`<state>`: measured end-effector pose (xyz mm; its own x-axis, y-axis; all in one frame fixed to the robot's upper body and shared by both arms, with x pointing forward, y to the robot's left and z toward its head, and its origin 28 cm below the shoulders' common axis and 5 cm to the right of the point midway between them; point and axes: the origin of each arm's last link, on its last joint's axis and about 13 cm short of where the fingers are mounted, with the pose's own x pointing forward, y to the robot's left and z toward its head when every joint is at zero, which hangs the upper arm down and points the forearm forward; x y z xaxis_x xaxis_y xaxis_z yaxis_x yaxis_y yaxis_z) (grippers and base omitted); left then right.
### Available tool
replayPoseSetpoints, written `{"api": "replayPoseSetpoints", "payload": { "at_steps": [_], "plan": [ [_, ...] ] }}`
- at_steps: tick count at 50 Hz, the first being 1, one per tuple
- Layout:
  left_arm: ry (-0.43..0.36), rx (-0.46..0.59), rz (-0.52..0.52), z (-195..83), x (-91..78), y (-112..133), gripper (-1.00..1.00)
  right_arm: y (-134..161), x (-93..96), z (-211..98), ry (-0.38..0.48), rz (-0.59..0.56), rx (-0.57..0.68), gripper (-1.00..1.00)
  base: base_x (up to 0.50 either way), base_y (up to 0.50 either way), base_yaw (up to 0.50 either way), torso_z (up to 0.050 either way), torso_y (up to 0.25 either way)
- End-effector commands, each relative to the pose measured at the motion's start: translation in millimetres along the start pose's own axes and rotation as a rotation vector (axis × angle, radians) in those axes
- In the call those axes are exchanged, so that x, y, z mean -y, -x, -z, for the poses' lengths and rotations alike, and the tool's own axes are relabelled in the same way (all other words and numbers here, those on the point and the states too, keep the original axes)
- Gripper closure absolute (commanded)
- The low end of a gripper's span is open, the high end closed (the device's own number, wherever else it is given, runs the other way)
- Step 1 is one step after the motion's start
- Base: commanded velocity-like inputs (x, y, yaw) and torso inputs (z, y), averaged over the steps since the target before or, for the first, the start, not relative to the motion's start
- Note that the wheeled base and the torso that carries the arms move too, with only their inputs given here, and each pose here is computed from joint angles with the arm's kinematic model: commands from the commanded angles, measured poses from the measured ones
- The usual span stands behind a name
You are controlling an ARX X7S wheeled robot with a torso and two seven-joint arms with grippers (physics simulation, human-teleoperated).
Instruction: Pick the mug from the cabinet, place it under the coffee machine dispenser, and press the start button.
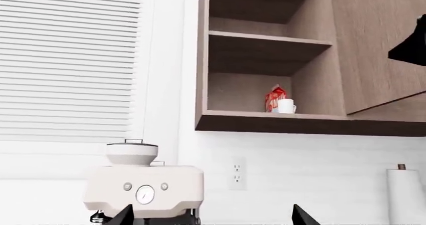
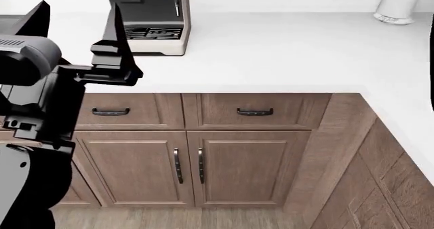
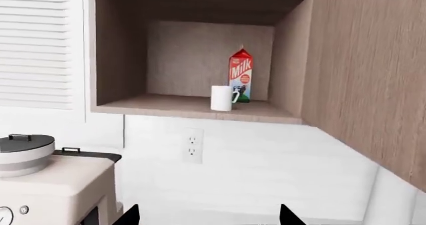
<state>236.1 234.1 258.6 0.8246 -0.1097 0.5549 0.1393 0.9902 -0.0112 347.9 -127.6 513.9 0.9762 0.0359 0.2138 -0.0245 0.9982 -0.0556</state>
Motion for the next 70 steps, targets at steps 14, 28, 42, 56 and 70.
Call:
{"api": "replayPoseSetpoints", "payload": {
  "at_steps": [14,28,42,56,70],
  "plan": [
    [0.032,-0.015,0.057,-1.9,6.5,7.4,-1.00,11.0,-11.8,-28.8,-0.079,0.043,-0.009,-1.00,0.00,0.00,0.00,0.048,0.025],
    [0.050,-0.003,0.048,-7.6,7.2,10.3,-1.00,11.0,-11.8,-28.8,-0.079,0.043,-0.009,-1.00,0.00,0.00,0.00,0.010,0.003],
    [0.033,-0.002,0.045,-9.6,6.9,12.3,-1.00,11.0,-11.8,-28.8,-0.079,0.043,-0.009,-1.00,0.00,-0.21,0.00,0.000,0.000],
    [0.027,-0.003,0.038,-8.6,5.1,14.2,-1.00,11.0,-11.8,-28.8,-0.079,0.043,-0.009,-1.00,0.28,0.00,0.00,0.000,0.000],
    [0.033,0.015,0.053,-13.0,5.6,15.7,-1.00,11.0,-11.8,-28.8,-0.079,0.043,-0.009,-1.00,0.49,0.00,0.00,0.000,0.000]
  ]
}}
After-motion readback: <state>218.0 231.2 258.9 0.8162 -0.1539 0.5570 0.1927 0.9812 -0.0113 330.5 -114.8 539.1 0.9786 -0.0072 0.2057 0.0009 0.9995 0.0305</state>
